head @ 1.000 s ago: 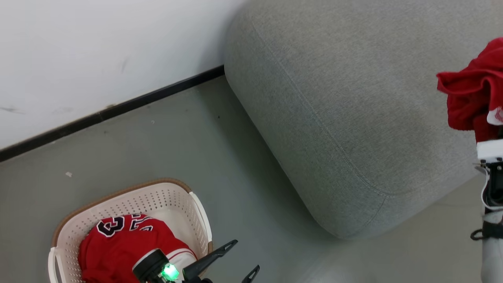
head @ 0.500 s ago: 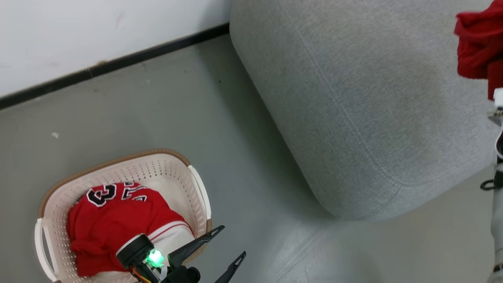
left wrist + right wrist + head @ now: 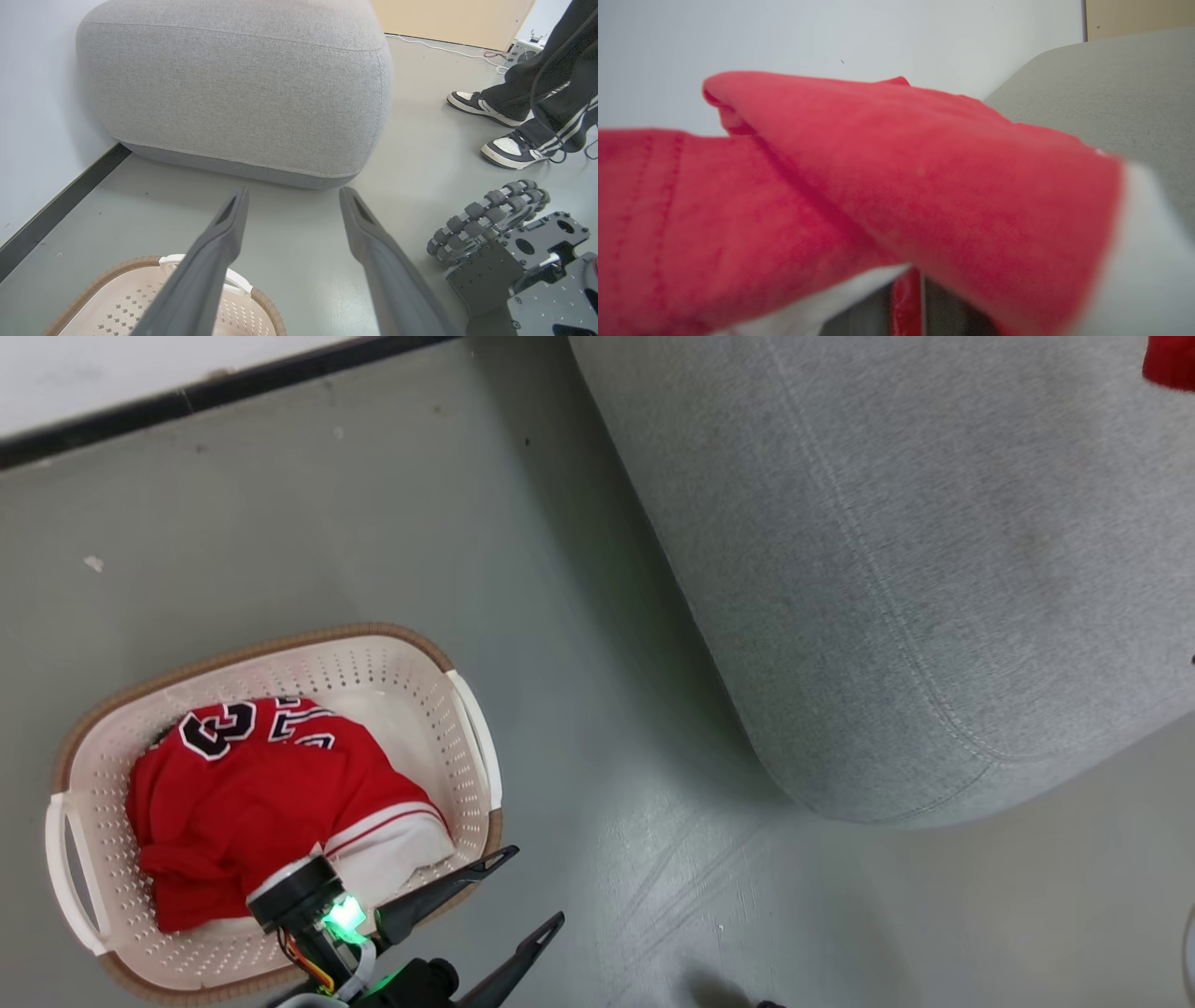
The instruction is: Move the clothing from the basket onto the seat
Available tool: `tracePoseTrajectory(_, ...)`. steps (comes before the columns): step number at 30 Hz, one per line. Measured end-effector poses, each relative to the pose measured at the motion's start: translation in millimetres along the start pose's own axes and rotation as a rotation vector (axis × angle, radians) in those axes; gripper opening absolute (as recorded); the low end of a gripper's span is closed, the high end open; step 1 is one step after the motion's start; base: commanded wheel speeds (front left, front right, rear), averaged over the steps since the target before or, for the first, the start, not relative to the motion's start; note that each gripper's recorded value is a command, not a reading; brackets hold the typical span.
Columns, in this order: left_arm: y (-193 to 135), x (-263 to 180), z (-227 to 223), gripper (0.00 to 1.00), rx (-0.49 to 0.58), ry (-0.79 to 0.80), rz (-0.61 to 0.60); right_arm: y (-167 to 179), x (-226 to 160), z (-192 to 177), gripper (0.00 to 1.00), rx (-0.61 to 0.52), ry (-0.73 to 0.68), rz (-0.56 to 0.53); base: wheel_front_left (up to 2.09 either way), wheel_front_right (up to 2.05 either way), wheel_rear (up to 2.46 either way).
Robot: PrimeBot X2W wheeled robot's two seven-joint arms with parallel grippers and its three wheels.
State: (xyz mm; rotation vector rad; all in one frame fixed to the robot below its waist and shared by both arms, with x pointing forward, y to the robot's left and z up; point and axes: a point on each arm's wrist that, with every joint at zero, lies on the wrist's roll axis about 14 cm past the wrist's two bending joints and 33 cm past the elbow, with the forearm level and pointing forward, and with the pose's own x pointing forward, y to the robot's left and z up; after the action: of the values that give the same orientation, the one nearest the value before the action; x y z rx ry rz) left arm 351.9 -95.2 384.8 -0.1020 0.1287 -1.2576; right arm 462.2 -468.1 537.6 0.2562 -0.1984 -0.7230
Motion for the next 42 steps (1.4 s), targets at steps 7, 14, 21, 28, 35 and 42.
tracePoseTrajectory(7, 8.8, 1.0, -4.2, 1.0, 0.002, -0.02, -0.007, -19.3, 11.0, -19.9, 0.0, 0.007, 0.034, -0.078, 0.0, 0.0, 0.0)
tracePoseTrajectory(14, 20.5, -2.4, -18.3, 1.0, -0.017, -0.002, 0.022, -42.7, 6.8, -51.2, 0.0, 0.051, 0.093, -0.176, 0.0, 0.0, 0.0)
tracePoseTrajectory(21, 31.9, -4.5, -29.5, 1.0, -0.019, 0.007, 0.03, -47.7, 10.0, -71.9, 0.0, 0.074, 0.118, -0.22, 0.0, 0.0, 0.0)
tracePoseTrajectory(28, 40.5, -3.9, -37.4, 1.0, -0.028, 0.007, 0.042, -48.3, 14.0, -85.9, 0.0, 0.065, 0.138, -0.235, 0.0, 0.0, 0.0)
tracePoseTrajectory(35, 46.6, -2.7, -43.0, 1.0, -0.027, 0.006, 0.041, -56.9, 18.0, -86.9, 1.0, 0.004, 0.139, -0.248, 0.0, 0.0, 0.0)
tracePoseTrajectory(42, 51.5, 0.7, -40.9, 1.0, -0.018, -0.007, 0.044, -49.9, 13.8, -100.6, 1.0, 0.001, 0.164, -0.242, 0.0, 0.0, 0.0)
